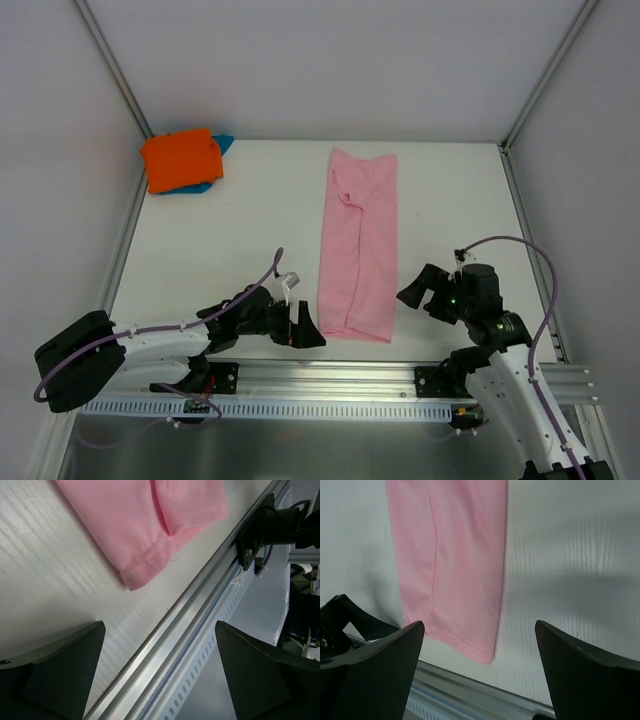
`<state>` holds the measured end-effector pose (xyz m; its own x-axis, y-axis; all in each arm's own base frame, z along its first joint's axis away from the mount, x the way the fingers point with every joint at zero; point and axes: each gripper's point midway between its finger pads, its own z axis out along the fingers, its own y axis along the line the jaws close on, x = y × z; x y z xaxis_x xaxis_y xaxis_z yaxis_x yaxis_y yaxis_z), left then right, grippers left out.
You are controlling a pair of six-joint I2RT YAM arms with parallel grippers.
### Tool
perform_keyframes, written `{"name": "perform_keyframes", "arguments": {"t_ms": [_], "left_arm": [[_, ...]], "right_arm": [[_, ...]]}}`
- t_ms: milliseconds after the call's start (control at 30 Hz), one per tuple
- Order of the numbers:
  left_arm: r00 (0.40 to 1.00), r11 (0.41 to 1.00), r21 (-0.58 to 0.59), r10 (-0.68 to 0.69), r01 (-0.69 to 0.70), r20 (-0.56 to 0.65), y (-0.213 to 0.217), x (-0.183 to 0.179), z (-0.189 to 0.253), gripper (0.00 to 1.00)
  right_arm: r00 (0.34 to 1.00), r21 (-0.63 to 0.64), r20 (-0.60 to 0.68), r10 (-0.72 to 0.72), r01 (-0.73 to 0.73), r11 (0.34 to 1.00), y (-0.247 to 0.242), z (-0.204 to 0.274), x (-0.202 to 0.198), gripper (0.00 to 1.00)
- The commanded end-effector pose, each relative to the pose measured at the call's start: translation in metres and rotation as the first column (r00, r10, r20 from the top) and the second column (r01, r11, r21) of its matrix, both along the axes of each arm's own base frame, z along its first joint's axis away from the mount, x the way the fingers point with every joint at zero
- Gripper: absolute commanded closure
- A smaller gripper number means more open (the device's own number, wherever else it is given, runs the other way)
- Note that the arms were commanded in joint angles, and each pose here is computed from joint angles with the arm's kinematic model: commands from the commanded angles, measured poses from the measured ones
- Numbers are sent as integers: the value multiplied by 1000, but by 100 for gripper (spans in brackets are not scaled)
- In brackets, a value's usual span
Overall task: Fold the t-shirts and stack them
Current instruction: Grab the bottom of the folded rectangular tshirt with both arms
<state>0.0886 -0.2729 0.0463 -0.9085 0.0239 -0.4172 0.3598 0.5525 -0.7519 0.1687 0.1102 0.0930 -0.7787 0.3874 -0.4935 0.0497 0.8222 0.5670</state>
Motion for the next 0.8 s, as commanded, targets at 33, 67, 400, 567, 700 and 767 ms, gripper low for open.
{"name": "perform_keyframes", "arguments": {"t_ms": [33, 67, 400, 567, 700, 767], "left_arm": [[1000, 998, -62, 18, -17, 20, -6, 5, 9, 5], [1000, 998, -63, 14, -12, 24, -7, 5, 10, 5], [998, 998, -64, -1, 5, 59, -12, 9, 17, 4], [996, 999, -52, 14, -10, 85, -13, 16, 17, 4], [995, 999, -48, 18, -13, 102, -18, 23, 15, 3], [996, 999, -38, 9, -5, 94, -24, 25, 12, 3]], "right_arm": [[996, 29, -90, -10, 12, 999, 2, -20, -22, 0], [994, 29, -107, -9, 12, 1000, 2, -25, -26, 0], [955, -74, -296, 15, -39, 996, 1, -66, -43, 0], [942, -60, -330, 61, -85, 995, 15, -74, -46, 1], [937, -43, -341, 77, -97, 994, 24, -79, -49, 1], [932, -39, -350, 91, -112, 993, 28, -79, -53, 1]]}}
